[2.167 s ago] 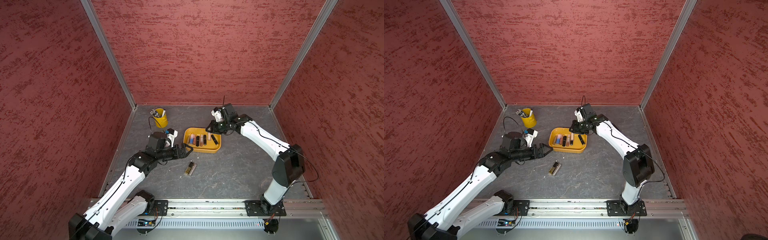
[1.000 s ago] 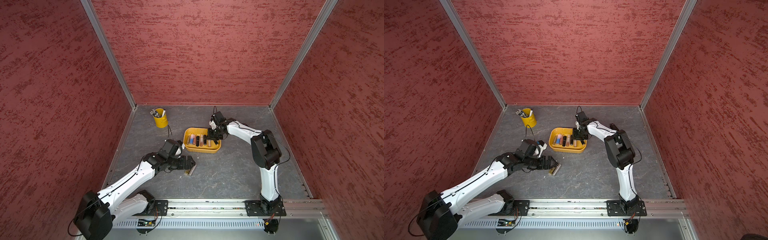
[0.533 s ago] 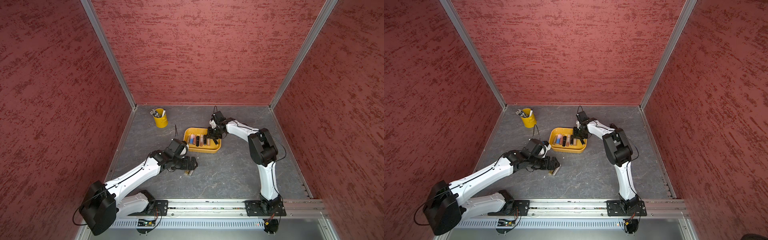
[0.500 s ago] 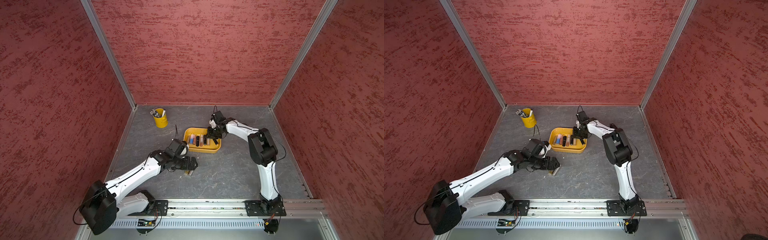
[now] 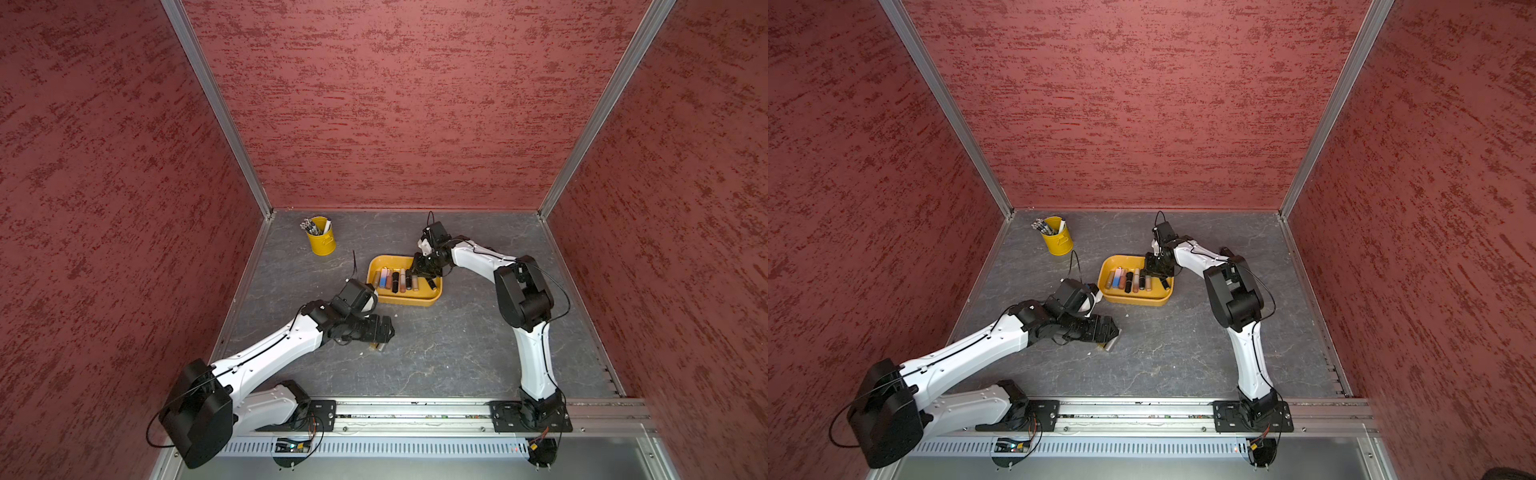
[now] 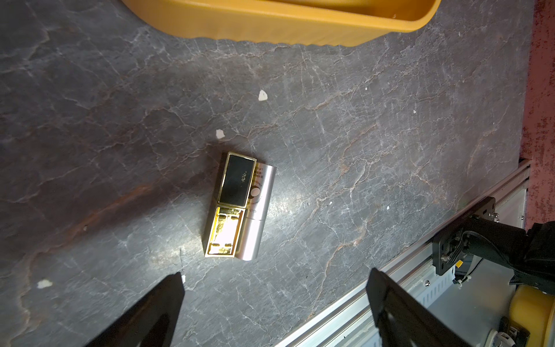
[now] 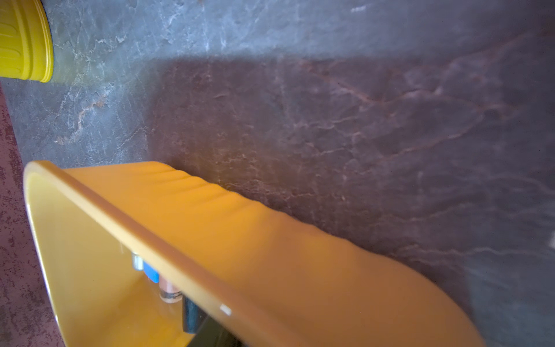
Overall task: Put the lipstick into the storage box
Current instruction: Place the lipstick in the storage box.
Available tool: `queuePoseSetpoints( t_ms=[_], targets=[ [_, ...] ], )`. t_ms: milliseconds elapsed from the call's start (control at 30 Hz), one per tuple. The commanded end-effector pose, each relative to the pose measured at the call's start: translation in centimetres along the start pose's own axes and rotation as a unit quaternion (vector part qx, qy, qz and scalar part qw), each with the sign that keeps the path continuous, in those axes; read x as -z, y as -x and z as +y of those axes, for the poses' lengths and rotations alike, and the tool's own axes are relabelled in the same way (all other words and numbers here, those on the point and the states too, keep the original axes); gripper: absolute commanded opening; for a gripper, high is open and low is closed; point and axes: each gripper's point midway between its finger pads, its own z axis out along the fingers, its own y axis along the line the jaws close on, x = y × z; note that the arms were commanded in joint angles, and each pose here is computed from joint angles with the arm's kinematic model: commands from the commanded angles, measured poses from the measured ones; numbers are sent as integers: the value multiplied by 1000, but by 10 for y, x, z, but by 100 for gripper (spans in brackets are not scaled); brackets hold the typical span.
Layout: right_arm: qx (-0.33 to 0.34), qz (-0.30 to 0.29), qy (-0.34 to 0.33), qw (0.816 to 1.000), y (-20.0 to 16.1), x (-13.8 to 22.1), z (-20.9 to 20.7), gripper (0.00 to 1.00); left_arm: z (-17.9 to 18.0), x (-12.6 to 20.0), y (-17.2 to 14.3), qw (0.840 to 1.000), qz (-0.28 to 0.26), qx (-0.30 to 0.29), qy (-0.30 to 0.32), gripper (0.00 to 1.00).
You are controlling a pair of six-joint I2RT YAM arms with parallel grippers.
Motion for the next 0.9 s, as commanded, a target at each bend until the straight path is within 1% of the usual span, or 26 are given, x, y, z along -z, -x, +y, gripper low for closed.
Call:
queuePoseSetpoints(
  t_ms=[0, 233, 467, 733, 867],
  targets=[
    [-2, -10, 6, 1000, 7, 1, -1, 36, -8, 4, 7, 1000, -8, -16, -2, 100],
    [-1, -19, 7, 1000, 8, 11, 3, 42, -9, 4, 6, 1000, -7, -22, -2, 100],
    [4, -29, 18, 999, 9, 31, 14, 46, -13, 5, 7, 1000, -8, -27, -3, 100],
    [21, -57, 41, 997, 9, 76, 37, 48, -21, 0, 9, 999, -6, -38, -6, 100],
    [26, -66, 50, 996, 1, 97, 43, 49, -25, -2, 10, 999, -6, -43, -2, 100]
  ],
)
